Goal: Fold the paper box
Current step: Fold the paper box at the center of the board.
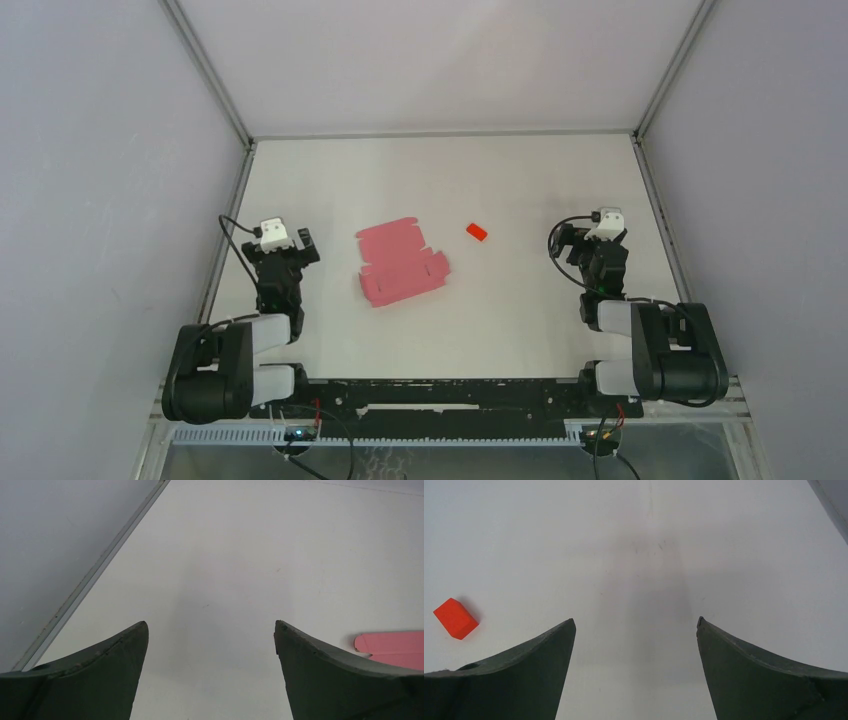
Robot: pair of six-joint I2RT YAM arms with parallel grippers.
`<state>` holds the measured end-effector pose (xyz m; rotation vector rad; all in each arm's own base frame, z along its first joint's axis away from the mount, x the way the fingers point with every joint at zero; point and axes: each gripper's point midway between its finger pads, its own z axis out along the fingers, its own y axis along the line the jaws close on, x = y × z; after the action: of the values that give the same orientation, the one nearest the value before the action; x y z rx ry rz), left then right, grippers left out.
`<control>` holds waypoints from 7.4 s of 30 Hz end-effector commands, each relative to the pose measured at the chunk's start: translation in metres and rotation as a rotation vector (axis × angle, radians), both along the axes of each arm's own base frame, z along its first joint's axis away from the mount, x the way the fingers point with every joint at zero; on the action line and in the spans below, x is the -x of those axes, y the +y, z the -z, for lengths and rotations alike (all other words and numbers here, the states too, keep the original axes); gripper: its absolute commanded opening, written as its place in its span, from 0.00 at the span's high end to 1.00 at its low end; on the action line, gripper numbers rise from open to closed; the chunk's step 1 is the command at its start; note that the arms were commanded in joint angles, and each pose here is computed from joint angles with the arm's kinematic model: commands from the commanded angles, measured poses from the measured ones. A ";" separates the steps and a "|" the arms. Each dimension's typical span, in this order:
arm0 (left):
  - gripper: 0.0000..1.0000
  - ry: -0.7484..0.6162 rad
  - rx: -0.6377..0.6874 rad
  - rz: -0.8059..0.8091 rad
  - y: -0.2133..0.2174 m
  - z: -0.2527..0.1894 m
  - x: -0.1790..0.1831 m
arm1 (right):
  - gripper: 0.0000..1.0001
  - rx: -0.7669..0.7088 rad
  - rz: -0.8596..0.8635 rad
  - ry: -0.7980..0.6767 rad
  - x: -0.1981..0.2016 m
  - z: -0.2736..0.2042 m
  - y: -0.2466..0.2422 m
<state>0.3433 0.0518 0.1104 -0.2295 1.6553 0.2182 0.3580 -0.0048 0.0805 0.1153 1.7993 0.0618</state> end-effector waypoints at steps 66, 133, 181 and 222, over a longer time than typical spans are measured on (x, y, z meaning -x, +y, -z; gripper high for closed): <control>0.00 0.197 0.617 0.023 -0.102 -0.083 -0.006 | 0.24 -0.008 -0.630 0.615 -0.007 -0.016 0.261; 0.21 0.508 0.610 0.257 -0.190 0.028 -0.144 | 0.42 -0.957 -0.091 0.845 0.122 0.042 0.372; 0.21 0.481 0.541 0.209 -0.144 -0.014 -0.010 | 1.00 0.429 -0.274 0.915 0.094 -0.039 0.194; 0.20 0.205 0.830 0.813 -0.279 0.043 0.049 | 1.00 1.226 -0.128 0.503 0.100 -0.058 0.236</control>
<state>0.2932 -0.2336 0.0424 -0.1641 1.9478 -1.1240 0.2540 0.2187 0.1333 -1.0024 2.0305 -1.1244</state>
